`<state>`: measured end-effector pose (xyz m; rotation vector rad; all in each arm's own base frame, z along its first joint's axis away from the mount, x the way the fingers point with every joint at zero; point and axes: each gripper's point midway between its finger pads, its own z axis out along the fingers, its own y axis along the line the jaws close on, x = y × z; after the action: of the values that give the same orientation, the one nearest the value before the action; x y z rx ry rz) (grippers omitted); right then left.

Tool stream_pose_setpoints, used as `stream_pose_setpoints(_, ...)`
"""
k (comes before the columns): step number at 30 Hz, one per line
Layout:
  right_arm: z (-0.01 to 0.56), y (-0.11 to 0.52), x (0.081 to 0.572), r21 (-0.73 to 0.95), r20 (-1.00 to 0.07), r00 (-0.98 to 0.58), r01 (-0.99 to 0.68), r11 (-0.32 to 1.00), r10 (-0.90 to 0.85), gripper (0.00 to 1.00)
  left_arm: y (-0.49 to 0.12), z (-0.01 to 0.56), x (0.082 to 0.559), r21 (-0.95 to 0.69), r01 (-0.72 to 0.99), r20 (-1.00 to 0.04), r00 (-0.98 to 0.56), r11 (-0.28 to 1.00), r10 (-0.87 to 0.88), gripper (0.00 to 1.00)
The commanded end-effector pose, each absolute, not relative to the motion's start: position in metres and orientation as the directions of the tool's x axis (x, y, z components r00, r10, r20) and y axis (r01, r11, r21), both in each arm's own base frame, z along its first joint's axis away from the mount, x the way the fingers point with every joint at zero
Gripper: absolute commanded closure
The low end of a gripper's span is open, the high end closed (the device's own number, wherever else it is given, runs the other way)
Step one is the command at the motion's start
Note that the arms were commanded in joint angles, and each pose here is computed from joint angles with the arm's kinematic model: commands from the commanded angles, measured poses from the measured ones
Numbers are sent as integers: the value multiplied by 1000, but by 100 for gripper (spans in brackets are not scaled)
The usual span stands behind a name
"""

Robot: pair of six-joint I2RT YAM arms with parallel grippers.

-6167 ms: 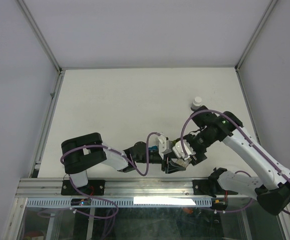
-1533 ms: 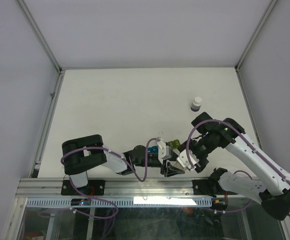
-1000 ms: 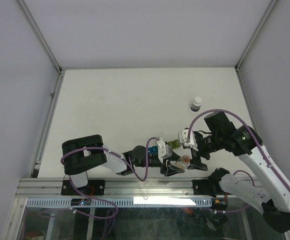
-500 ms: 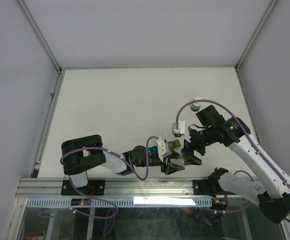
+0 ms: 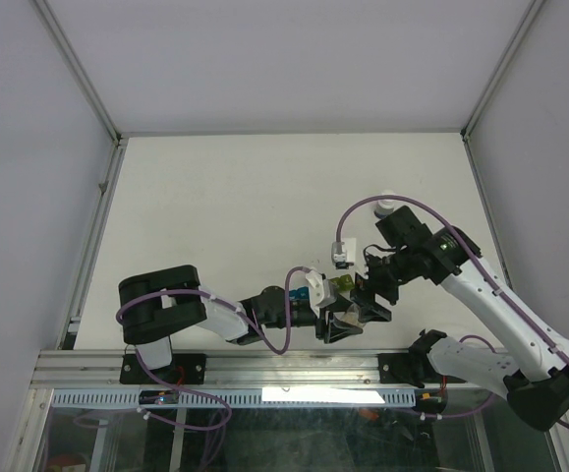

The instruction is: Sort the pills into containers

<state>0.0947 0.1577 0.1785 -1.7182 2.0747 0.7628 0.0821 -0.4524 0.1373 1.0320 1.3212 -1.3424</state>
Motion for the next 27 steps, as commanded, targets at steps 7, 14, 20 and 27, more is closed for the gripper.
stream_pose_setpoints(7,181,163,97,176,-578,-193,-978,109,-793,42,-451,180,78,-173,985,-967,-166,20,-195,100)
stream_pose_setpoints(14,192,154,83,73,-601,153,-967,-244,-785,70,-450,171,72,-142,990,-975,-142,-15,-170,100)
stream_pose_setpoints(20,202,150,95,-174,-543,561,-803,-570,-625,70,-452,160,61,-123,989,-980,-134,-81,-147,100)
stream_pose_setpoints(27,211,166,107,-290,-523,687,-701,-652,-505,77,-452,151,59,-125,987,-984,-136,-99,-115,100)
